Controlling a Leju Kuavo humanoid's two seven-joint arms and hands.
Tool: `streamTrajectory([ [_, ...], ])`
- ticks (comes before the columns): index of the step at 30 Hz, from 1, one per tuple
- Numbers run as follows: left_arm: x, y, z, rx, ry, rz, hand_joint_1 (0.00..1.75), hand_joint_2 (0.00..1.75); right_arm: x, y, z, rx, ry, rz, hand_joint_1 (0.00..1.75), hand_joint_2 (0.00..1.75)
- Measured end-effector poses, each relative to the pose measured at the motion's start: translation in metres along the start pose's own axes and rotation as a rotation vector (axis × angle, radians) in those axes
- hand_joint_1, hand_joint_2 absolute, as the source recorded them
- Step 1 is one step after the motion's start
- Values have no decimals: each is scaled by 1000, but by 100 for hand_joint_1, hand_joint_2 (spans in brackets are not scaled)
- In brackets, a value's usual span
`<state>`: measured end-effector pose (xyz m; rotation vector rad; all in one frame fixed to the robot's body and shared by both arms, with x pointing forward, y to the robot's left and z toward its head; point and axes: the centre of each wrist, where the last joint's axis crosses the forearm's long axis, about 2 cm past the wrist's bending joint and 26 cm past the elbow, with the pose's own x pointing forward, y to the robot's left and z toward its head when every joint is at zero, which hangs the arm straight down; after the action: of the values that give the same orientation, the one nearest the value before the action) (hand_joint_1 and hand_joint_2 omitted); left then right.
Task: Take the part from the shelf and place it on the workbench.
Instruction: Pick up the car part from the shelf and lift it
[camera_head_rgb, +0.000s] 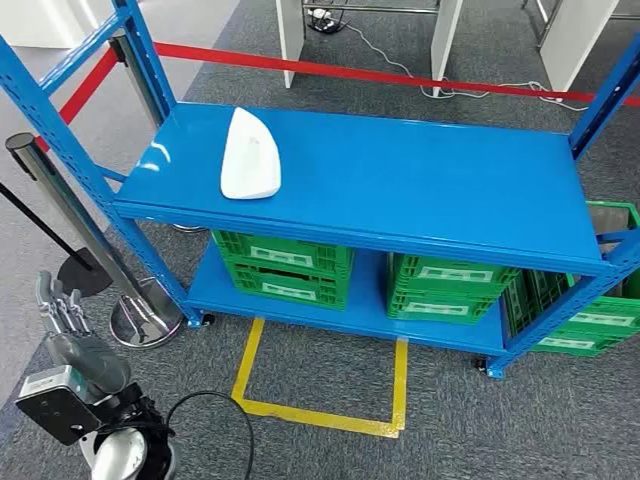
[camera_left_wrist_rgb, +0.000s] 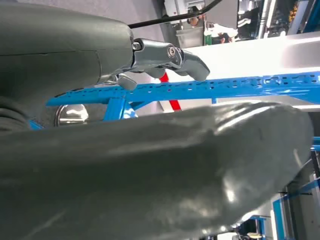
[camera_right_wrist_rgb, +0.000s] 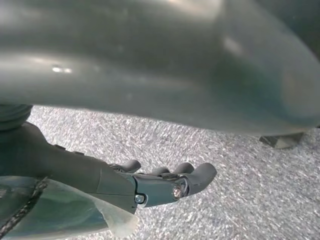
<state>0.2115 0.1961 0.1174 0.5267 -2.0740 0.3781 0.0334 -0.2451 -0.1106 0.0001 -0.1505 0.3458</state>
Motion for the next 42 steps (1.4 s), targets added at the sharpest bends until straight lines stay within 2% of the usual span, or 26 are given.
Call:
streamTrajectory([
  [25,-3,-2,2,-14,16,-1,0,0,-3,-1,0,6,30,-4,0,0],
  [42,-3,-3,2,-60,-13,-60,0,0,1,-1,0,3,38,-9,0,0],
])
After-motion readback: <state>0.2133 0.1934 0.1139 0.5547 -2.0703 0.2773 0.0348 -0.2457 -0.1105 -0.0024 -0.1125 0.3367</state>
